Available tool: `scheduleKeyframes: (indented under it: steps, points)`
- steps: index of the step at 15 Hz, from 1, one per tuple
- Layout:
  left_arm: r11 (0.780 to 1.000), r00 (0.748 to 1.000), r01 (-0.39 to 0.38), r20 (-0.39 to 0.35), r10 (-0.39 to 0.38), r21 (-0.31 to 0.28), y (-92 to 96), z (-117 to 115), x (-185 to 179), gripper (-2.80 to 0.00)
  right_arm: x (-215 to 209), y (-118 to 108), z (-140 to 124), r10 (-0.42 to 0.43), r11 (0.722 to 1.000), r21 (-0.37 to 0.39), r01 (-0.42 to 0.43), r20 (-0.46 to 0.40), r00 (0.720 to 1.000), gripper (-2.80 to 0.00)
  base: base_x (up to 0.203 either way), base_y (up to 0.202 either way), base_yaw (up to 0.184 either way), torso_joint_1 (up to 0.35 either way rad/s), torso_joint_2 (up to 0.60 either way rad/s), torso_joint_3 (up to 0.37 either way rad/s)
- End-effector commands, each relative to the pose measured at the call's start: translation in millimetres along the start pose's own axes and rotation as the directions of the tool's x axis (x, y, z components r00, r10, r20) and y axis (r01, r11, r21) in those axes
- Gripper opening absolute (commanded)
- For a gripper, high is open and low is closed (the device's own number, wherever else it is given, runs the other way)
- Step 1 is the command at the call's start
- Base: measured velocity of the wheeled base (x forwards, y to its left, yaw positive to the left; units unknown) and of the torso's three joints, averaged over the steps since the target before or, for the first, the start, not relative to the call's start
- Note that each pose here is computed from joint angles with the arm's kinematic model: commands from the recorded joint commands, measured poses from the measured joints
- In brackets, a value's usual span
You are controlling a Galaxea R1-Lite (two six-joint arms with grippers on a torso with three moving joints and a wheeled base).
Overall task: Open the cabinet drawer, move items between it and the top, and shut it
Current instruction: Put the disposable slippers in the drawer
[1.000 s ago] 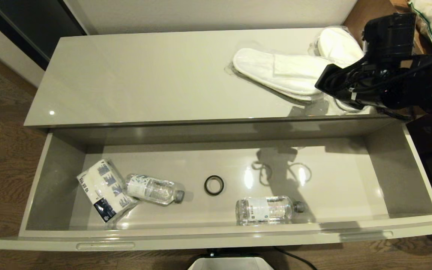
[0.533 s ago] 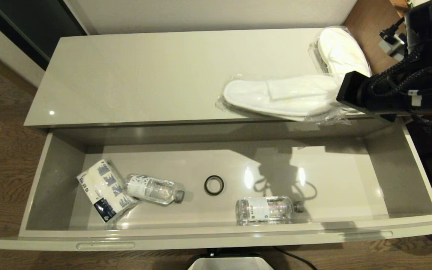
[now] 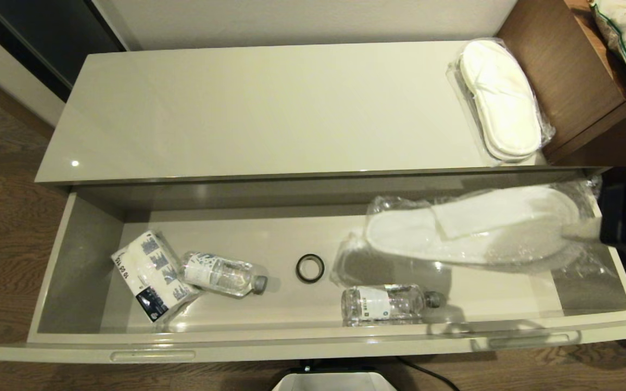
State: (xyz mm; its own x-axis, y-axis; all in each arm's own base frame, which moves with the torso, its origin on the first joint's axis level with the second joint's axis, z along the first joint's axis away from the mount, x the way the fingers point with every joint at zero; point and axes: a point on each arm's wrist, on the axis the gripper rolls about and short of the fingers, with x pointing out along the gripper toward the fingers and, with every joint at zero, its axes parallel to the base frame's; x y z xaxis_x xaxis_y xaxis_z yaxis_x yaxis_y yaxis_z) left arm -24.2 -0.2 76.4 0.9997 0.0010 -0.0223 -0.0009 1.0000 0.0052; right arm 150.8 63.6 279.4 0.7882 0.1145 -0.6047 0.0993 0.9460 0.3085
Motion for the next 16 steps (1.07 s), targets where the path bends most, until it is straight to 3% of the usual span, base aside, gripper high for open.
scheduleKeyframes:
  steps: [1, 5, 10, 12, 14, 16]
  points:
    - [1.0, 1.0, -0.001, 0.0, 0.001, 0.001, 0.0, 0.0, 0.0, -2.8, -22.5, -21.5, -30.0, 0.008, 1.0, 0.014, -0.008, -0.027, 1.0, -2.8, 0.0, 0.0, 0.0, 0.0, 0.0, 0.0]
    - [1.0, 1.0, -0.001, -0.001, 0.001, 0.001, 0.0, -0.1, 0.0, -2.8, -6.7, -20.6, -36.4, -0.01, 1.0, 0.019, 0.011, -0.053, 0.999, -2.8, 0.0, 0.0, 0.0, 0.0, 0.0, 0.0]
    - [1.0, 1.0, -0.001, -0.001, 0.001, 0.001, 0.0, -0.1, 0.0, -2.8, 58.4, -10.3, -10.5, -0.095, 0.993, 0.075, 0.095, -0.003, 0.995, -2.8, 0.0, 0.0, 0.0, 0.0, 0.0, 0.0]
    - [1.0, 1.0, -0.001, 0.0, 0.001, 0.0, 0.0, 0.0, 0.0, -2.8, 89.4, -9.3, -6.1, -0.261, 0.965, 0.032, 0.259, 0.067, 0.963, -2.8, 0.0, 0.0, 0.0, 0.0, 0.0, 0.0]
    - [1.0, 1.0, -0.001, 0.001, 0.001, 0.001, 0.0, 0.0, 0.0, -2.8, 106.5, -6.6, 10.4, -0.321, 0.946, 0.029, 0.322, 0.214, 0.923, -2.8, 0.0, 0.0, 0.0, 0.0, 0.0, 0.0]
    - [1.0, 1.0, -0.001, 0.001, 0.001, -0.001, 0.0, 0.1, 0.0, -2.8, 106.5, -8.5, 17.0, -0.358, 0.924, -0.019, 0.381, 0.302, 0.883, -2.8, 0.0, 0.0, 0.0, 0.0, 0.0, 0.0]
